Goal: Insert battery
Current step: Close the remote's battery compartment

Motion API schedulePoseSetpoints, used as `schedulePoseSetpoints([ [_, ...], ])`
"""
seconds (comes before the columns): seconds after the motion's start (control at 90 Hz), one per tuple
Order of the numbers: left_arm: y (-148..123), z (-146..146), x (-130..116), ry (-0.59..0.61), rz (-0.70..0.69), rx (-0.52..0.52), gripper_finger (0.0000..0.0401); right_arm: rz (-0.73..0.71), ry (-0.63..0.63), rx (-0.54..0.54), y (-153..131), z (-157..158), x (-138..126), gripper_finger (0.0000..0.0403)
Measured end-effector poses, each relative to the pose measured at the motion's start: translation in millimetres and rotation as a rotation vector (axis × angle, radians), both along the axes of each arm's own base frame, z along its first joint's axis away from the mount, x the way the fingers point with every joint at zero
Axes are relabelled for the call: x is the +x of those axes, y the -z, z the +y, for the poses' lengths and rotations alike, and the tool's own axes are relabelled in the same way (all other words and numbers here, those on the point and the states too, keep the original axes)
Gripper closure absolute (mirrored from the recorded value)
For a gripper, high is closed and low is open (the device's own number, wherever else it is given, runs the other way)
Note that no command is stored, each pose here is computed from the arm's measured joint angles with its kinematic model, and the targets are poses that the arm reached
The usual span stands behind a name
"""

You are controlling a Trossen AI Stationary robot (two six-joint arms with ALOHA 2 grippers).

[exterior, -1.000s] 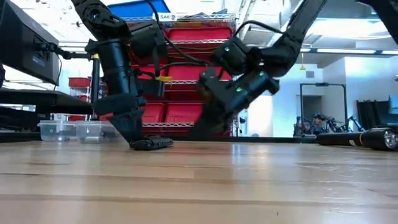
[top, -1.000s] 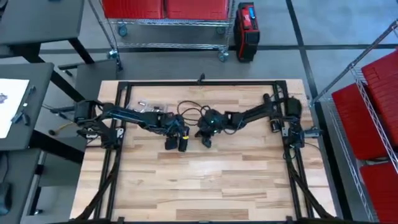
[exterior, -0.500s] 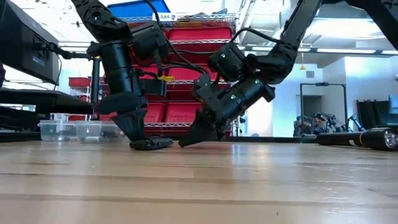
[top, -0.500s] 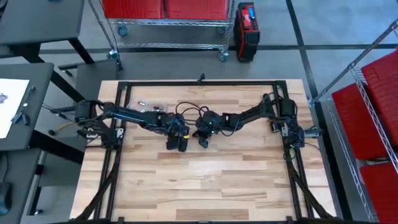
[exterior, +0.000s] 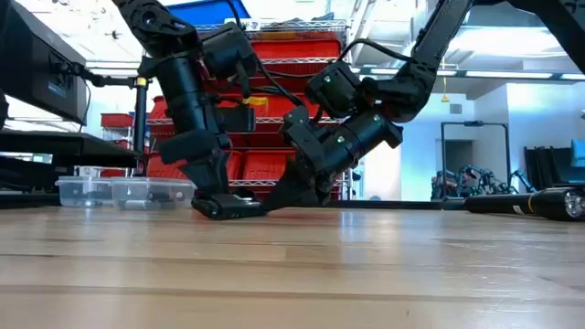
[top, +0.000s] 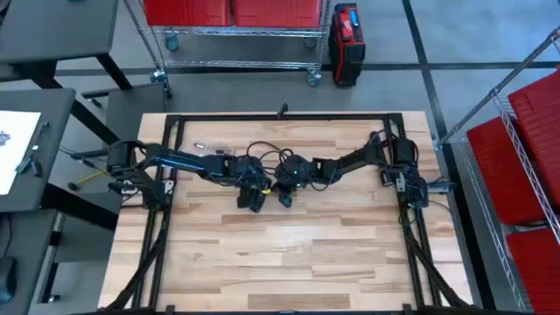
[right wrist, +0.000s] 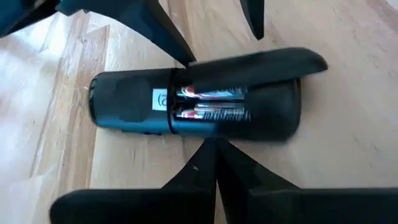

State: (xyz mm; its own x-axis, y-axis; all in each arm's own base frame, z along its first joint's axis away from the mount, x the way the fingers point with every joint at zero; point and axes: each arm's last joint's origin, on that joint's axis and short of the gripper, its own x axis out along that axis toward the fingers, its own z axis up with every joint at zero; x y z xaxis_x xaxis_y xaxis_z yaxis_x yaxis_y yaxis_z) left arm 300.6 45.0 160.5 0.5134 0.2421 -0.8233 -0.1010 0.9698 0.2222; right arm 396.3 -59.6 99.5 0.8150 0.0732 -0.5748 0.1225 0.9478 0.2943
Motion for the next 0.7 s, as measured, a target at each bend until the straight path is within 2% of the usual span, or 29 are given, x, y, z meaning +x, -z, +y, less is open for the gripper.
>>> schedulePoseSetpoints([
  [0.467,2.6,-0.6,-3.8,0.04,0.043,0.014,0.0214,0.049,0.016,0.021,3.2,-0.6,-2.8,0.0403],
  [0.7,3.2,-1.1,-7.0,-0.003,0.084,-0.018,0.0214,0.051,0.023,0.019,-1.2,-2.0,-4.0,0.0403],
])
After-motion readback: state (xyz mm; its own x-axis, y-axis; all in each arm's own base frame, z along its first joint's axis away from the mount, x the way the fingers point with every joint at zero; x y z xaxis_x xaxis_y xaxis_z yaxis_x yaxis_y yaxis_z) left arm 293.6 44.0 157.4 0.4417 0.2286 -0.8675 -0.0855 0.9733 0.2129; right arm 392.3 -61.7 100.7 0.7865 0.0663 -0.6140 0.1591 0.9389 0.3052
